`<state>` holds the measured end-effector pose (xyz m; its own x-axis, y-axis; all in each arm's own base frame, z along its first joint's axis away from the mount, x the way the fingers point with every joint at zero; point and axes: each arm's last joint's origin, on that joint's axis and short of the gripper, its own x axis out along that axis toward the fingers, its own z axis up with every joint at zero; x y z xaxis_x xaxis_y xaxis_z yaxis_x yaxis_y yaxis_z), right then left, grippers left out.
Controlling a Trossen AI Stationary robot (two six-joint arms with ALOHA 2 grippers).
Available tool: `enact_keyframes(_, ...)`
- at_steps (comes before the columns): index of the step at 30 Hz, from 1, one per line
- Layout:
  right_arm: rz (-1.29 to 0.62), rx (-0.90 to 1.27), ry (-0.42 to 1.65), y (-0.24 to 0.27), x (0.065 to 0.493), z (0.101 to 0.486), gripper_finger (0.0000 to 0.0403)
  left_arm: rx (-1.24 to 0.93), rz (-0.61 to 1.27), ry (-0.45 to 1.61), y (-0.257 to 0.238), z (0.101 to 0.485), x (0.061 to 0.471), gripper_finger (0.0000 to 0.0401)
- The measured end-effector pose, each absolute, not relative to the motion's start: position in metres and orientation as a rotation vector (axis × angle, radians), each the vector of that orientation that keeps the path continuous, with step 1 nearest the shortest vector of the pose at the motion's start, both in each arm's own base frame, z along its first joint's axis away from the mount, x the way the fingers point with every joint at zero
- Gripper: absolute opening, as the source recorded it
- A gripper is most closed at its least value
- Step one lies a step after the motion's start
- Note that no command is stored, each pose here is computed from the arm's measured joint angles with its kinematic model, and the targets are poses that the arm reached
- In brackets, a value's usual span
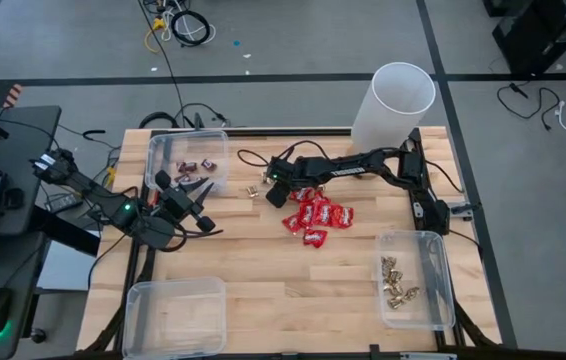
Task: Sort candy
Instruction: Put the gold chocolate into the bottom right transparent bin
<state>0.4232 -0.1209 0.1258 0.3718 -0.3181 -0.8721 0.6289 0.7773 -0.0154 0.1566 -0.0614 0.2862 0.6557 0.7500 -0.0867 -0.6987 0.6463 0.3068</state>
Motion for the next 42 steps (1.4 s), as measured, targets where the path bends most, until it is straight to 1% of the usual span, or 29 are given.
enact_keyframes(7, -0.621, 0.347, 1.028, -0.121, 0.423, 0.126, 0.0061, 0.257, 0.831, 0.214, -0.062, 0.286, 0.157, 0.0082)
enact_keyframes(16, -0.607, 0.351, 1.031, -0.12, 0.423, 0.126, 0.0006, 0.257, 0.831, 0.214, -0.062, 0.286, 0.157, 0.0082)
enact_keyframes(25, -0.595, 0.358, 1.028, -0.12, 0.422, 0.128, 0.0, 0.257, 0.831, 0.214, -0.062, 0.286, 0.157, 0.0082)
enact_keyframes(29, -0.56, 0.368, 1.03, -0.118, 0.42, 0.138, 0.0, 0.258, 0.831, 0.215, -0.061, 0.286, 0.157, 0.0082)
enact_keyframes(36, -0.526, 0.346, 0.992, -0.113, 0.411, 0.179, 0.0, 0.26, 0.831, 0.216, -0.061, 0.286, 0.157, 0.0082)
enact_keyframes(42, -0.399, 0.27, 0.959, -0.091, 0.4, 0.223, 0.0, 0.261, 0.831, 0.217, -0.061, 0.286, 0.157, 0.0082)
